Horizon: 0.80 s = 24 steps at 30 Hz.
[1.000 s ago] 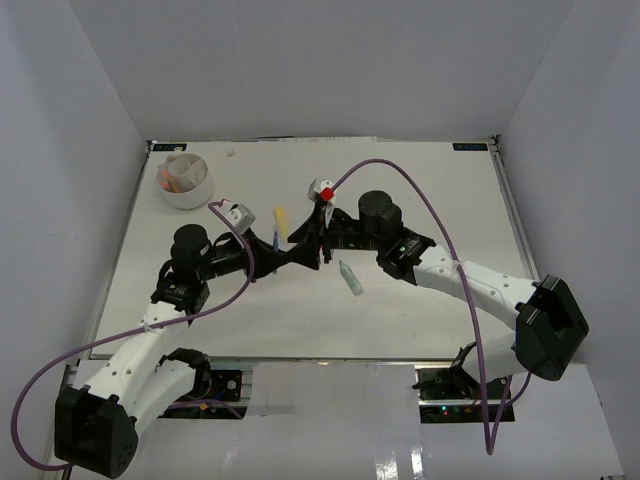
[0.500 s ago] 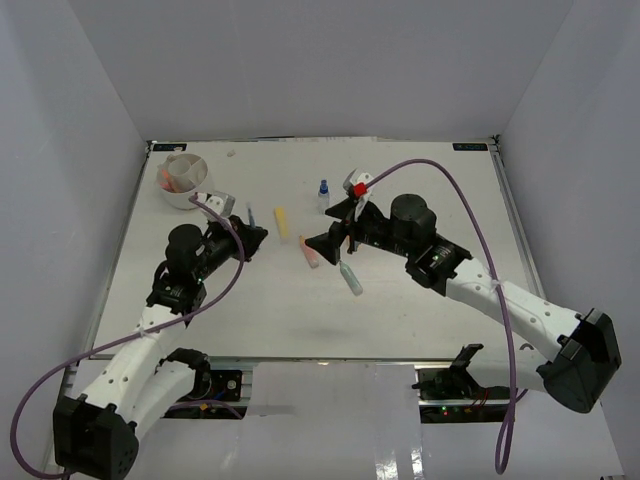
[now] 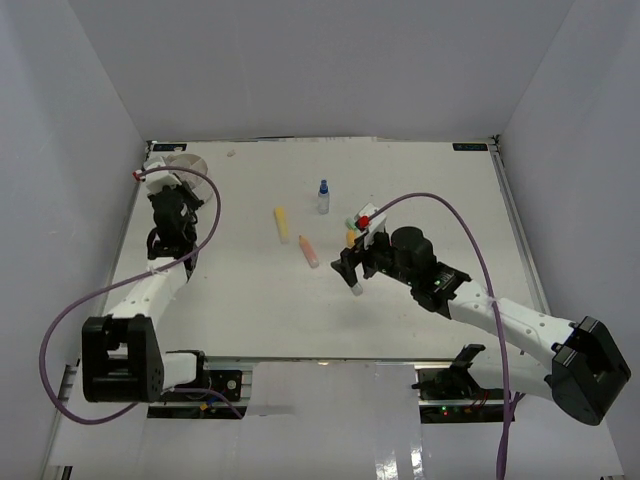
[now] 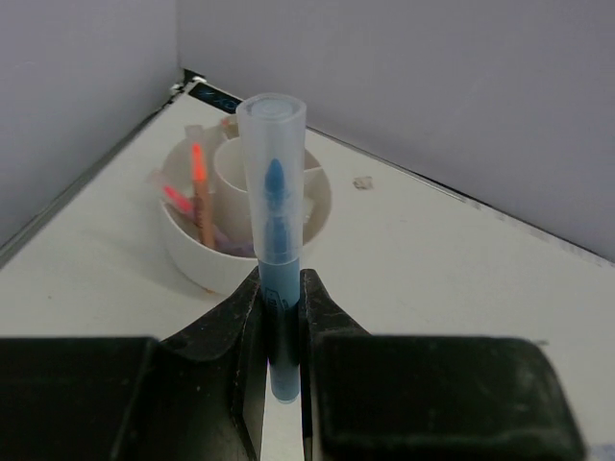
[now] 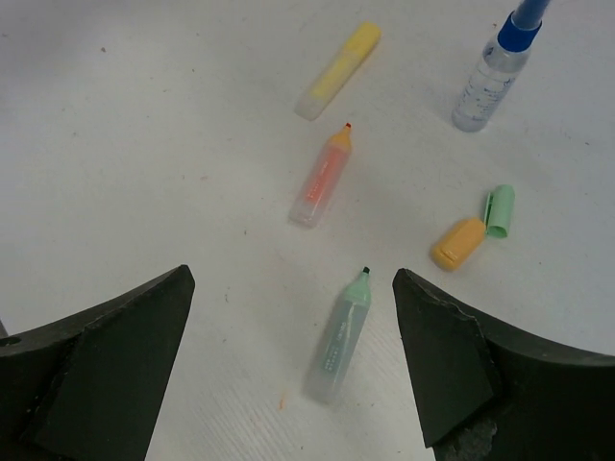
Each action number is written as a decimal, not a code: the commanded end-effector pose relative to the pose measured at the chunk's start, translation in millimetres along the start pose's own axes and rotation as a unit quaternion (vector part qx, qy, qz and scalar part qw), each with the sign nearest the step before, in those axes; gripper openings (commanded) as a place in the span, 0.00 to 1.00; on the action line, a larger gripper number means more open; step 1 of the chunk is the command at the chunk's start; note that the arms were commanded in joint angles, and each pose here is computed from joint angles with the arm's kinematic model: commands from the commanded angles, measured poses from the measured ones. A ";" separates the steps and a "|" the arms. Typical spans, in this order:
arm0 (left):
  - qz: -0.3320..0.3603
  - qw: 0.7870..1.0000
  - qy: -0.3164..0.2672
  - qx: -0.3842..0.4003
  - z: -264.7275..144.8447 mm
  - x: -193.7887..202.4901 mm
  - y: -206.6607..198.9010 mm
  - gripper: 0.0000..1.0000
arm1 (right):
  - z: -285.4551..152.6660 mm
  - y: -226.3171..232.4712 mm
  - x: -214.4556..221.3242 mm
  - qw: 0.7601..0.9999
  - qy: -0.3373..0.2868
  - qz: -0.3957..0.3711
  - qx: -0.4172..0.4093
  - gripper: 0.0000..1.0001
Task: Sort the stationery into containers
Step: Place the pen in the storage box.
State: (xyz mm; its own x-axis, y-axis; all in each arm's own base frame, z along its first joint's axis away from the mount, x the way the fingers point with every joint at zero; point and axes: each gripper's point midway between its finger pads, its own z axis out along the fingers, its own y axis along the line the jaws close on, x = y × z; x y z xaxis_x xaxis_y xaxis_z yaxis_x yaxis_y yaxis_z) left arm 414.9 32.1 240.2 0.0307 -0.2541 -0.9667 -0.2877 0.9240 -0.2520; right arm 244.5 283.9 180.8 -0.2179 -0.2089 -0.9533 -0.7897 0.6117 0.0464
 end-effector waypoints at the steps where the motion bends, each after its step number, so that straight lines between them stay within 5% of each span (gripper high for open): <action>1: -0.016 0.994 -0.087 -0.061 28.8 -39.7 29.7 0.02 | -5.1 -7.0 -23.3 0.998 -0.058 -0.023 0.014 0.90; 6: -0.022 0.986 -0.139 -0.088 60.4 -51.9 49.5 0.03 | -8.9 -10.3 -20.7 0.998 -0.062 -0.022 0.018 0.90; 14: -0.018 0.992 -0.089 -0.089 118.7 -13.7 62.4 0.06 | -9.6 -11.3 -19.0 0.998 -0.063 -0.018 0.014 0.90; 24: -0.021 0.998 -0.046 -0.047 139.4 6.2 51.2 0.11 | -13.1 -15.2 -18.1 0.998 -0.066 -0.015 0.020 0.91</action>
State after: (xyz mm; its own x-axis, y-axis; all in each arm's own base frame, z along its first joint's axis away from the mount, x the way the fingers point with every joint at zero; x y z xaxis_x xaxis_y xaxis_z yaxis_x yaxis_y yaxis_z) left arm 524.5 121.6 200.6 0.1147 -0.2451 -0.9627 -0.4208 0.8659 -0.2706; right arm 250.1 269.1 184.1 -0.1666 -0.1703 -0.9712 -0.7730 0.6340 0.0214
